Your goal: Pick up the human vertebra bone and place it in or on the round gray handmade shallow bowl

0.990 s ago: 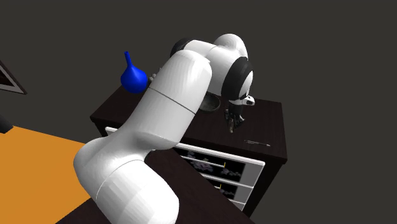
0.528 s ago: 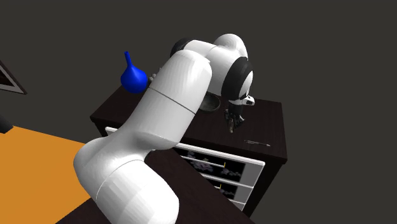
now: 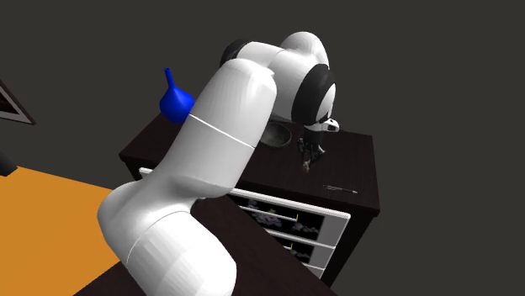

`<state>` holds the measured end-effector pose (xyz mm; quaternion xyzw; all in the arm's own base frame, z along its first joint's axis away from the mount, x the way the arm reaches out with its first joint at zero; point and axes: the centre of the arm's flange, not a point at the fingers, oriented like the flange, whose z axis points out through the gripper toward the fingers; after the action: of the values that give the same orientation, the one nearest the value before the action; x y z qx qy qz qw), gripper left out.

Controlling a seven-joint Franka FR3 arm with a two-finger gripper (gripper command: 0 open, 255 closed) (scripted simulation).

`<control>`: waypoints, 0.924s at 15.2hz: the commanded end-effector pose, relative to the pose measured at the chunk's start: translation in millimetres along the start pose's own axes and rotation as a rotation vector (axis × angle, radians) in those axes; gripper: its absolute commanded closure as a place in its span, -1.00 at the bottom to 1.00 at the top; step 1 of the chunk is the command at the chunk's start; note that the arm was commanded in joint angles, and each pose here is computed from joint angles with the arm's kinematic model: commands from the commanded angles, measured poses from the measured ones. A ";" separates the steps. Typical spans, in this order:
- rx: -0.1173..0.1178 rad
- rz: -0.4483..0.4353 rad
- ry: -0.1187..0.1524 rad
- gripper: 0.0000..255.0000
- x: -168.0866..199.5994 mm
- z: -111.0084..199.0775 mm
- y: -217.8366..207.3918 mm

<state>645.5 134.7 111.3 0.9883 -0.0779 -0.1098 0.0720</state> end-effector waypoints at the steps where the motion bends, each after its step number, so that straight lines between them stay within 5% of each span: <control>1: 0.000 0.000 0.000 1.00 -2.5 -9.9 1.2; 14: 0.000 0.000 0.000 1.00 -16.6 -76.2 12.2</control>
<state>645.4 136.0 183.5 0.9883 -0.0779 -0.1097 0.0720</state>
